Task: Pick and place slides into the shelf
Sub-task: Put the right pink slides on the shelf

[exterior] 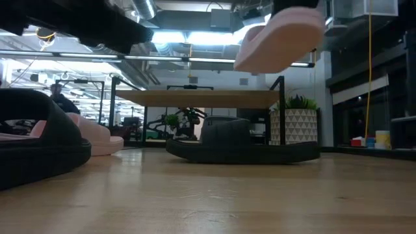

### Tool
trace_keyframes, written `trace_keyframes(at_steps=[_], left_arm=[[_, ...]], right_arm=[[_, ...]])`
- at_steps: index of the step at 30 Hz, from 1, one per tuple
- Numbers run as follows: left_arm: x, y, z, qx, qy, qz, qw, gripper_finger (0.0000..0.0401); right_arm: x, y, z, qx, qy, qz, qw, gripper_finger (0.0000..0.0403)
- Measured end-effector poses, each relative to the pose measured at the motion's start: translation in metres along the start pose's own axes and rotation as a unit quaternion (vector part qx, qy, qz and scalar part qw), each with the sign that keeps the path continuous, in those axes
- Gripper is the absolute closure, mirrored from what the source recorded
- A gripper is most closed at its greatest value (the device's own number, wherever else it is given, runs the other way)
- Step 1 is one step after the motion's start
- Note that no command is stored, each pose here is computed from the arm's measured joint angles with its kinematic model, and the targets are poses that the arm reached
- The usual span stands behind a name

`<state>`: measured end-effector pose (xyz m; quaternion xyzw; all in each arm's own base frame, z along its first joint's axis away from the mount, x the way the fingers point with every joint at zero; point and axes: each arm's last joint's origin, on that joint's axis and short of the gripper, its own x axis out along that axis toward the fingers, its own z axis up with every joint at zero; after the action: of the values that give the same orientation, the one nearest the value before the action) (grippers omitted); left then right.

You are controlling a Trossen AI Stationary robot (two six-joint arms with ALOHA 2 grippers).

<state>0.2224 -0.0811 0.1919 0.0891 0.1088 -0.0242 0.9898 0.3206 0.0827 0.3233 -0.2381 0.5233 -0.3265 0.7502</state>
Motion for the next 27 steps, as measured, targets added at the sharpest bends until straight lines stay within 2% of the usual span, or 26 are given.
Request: trace_keyframes(at_steps=[3,8,13,18,22,27], left_arm=[[0.003,0.017,0.001,-0.002,-0.004,0.019,1.000,0.0401],[0.007,0.041,0.000,-0.017,-0.008,0.001,1.000,0.0401],[0.008,0.055,-0.002,-0.023,-0.004,0.012,1.000,0.0401],[0.009,0.063,-0.004,-0.021,-0.005,-0.001,1.000,0.0401],[0.009,0.069,-0.004,-0.004,-0.007,-0.008,1.000,0.0401],[0.006,0.082,-0.002,-0.006,-0.017,0.020,1.000,0.0401]], right_arm=[[0.009,-0.018,0.002,0.006,0.008,-0.009,1.000,0.0394],[0.030,-0.040,0.009,0.024,0.020,-0.017,0.999,0.0394],[0.050,-0.058,0.015,0.041,0.029,-0.025,0.998,0.0394],[0.070,-0.077,0.018,0.052,0.043,-0.034,0.997,0.0395],[0.086,-0.089,0.022,0.045,0.044,0.001,0.998,0.0395],[0.101,-0.111,0.025,0.044,0.039,0.017,0.998,0.0395]])
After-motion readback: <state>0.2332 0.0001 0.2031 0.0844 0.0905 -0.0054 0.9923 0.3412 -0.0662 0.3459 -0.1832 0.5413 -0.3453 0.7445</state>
